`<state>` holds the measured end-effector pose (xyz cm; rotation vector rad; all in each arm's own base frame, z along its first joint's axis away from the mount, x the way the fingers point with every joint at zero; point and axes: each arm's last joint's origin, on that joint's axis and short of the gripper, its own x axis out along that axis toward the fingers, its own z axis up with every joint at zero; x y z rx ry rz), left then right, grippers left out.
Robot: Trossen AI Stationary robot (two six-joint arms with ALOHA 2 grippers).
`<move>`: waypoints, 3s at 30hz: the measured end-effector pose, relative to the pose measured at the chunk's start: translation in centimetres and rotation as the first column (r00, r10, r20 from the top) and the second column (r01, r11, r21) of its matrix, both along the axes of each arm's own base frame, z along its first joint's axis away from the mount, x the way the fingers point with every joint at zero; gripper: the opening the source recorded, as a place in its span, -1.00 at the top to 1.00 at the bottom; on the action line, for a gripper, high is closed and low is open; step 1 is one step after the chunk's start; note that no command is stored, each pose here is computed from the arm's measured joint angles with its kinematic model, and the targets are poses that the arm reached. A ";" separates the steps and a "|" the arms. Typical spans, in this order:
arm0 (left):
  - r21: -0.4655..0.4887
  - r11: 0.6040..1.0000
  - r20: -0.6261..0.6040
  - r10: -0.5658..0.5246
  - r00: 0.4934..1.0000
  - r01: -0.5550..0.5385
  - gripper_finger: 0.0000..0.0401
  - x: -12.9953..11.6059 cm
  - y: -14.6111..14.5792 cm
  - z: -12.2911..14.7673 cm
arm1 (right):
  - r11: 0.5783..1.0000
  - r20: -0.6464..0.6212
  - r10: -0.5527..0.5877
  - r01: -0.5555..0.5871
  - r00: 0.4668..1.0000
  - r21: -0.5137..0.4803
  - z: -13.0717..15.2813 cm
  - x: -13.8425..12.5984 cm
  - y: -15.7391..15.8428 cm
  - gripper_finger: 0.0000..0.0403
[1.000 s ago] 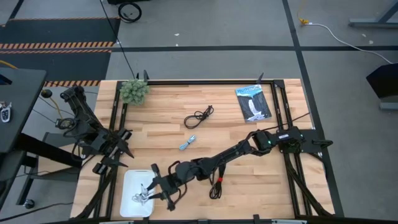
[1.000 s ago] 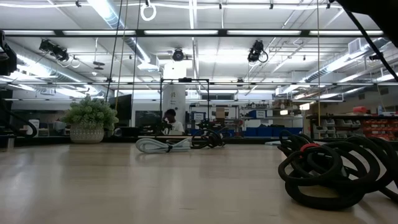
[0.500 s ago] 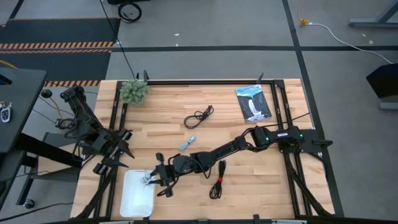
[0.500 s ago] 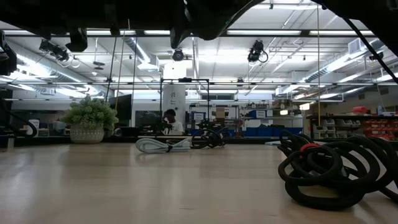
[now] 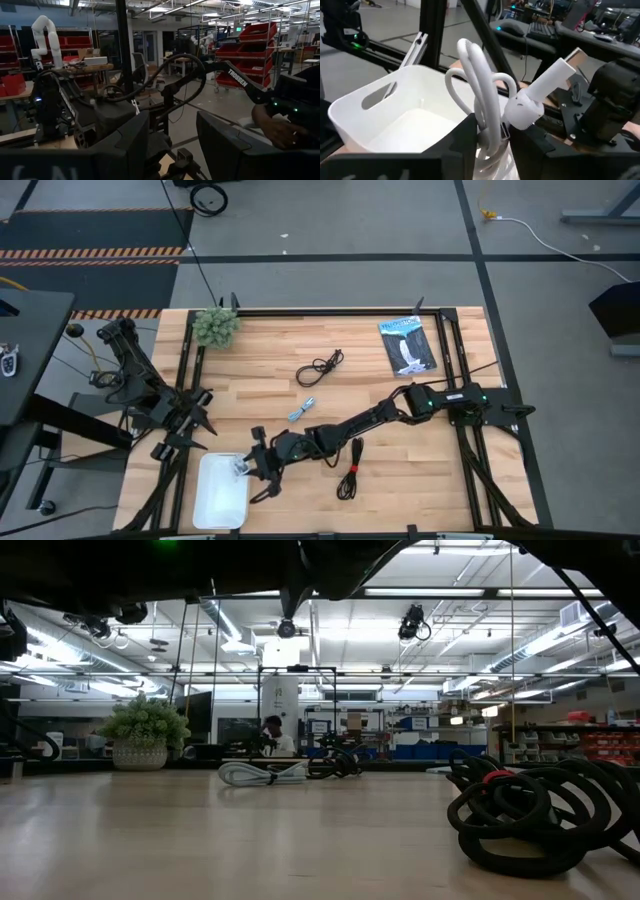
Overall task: Pick and place USB-C Cables
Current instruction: Put the white charger cable into the white bin, then put the light blue charger cable into the white bin
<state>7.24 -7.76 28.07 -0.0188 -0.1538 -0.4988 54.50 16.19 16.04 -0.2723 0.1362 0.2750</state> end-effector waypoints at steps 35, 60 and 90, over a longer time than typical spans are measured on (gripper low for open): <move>-0.036 0.999 -0.090 -0.015 0.996 0.011 0.14 0.0 -0.1 -0.6 | 0.979 -0.288 -0.204 0.199 0.936 -0.046 4.0 -2.2 -1.6 0.09; -0.037 0.999 -0.172 0.015 0.985 -0.022 0.14 0.1 0.0 -1.4 | 0.860 -0.665 -0.469 0.471 0.581 -0.195 -1.3 -6.7 -12.0 0.08; -0.041 0.999 -0.231 0.025 0.973 -0.036 0.14 0.2 -0.1 -1.9 | 0.864 -0.649 -0.486 0.436 0.585 -0.253 -2.2 -7.7 -11.4 -0.03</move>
